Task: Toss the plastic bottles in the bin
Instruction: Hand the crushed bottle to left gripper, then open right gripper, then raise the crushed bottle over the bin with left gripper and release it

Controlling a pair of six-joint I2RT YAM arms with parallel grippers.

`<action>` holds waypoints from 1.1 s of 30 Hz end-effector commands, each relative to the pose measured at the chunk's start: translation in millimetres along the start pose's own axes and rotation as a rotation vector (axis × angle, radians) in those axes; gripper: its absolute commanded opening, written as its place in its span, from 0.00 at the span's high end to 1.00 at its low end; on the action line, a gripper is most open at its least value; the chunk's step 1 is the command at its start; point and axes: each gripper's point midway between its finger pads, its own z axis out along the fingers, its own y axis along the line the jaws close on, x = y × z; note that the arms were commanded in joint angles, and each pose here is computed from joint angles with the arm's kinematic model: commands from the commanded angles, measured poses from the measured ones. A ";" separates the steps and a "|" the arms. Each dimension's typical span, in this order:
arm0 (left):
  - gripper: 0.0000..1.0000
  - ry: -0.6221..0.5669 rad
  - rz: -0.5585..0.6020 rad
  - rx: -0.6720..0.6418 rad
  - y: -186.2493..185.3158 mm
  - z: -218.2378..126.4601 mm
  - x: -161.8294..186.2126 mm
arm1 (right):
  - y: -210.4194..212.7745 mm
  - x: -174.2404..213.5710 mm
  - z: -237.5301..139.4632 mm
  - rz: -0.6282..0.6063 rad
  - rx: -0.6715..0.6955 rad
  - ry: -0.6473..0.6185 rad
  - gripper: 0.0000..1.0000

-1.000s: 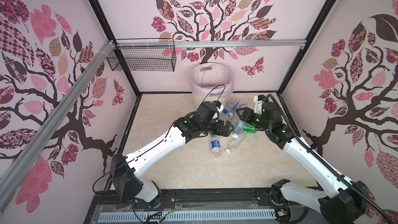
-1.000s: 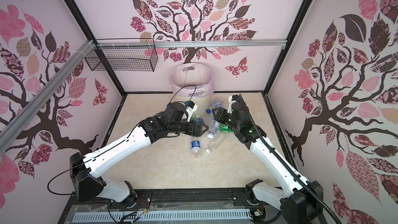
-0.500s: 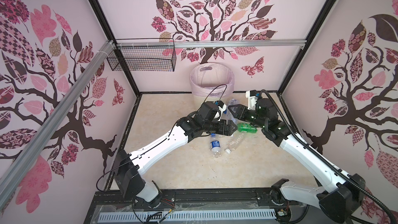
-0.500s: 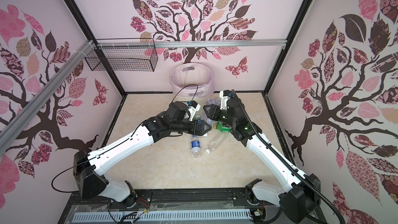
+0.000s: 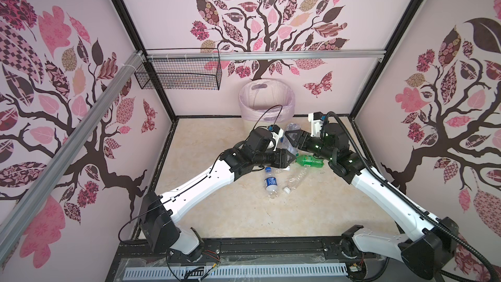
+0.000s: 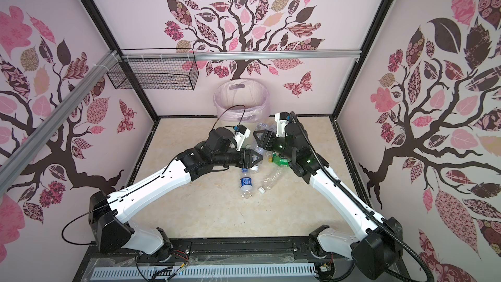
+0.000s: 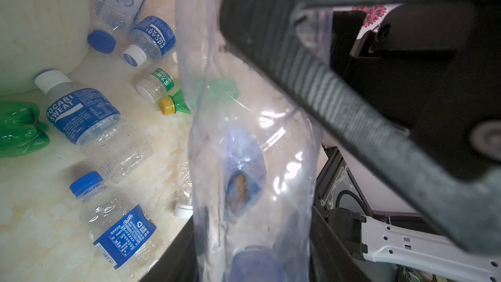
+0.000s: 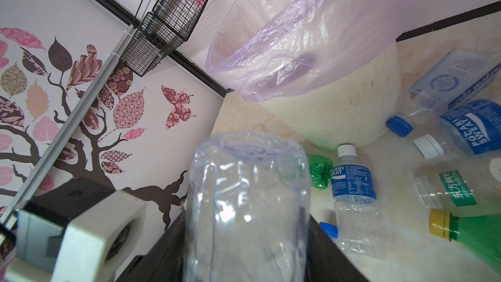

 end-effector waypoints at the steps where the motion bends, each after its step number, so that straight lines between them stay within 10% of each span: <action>1: 0.51 -0.034 0.014 -0.045 11.2 -9.4 -3.8 | 11.8 -11.1 -0.2 -0.014 -0.026 -0.022 0.28; 9: 0.51 -0.039 0.084 -0.216 36.3 -30.0 -6.7 | 16.0 -29.2 -13.4 -0.081 0.026 -0.069 0.00; 23: 0.52 -0.235 0.296 -0.536 52.3 -103.0 -79.6 | 44.8 -67.3 -36.4 -0.253 0.052 -0.129 0.00; 33: 0.51 -0.625 0.457 -0.645 8.6 -179.7 -196.1 | 53.0 -73.6 -48.9 -0.318 0.041 -0.164 0.00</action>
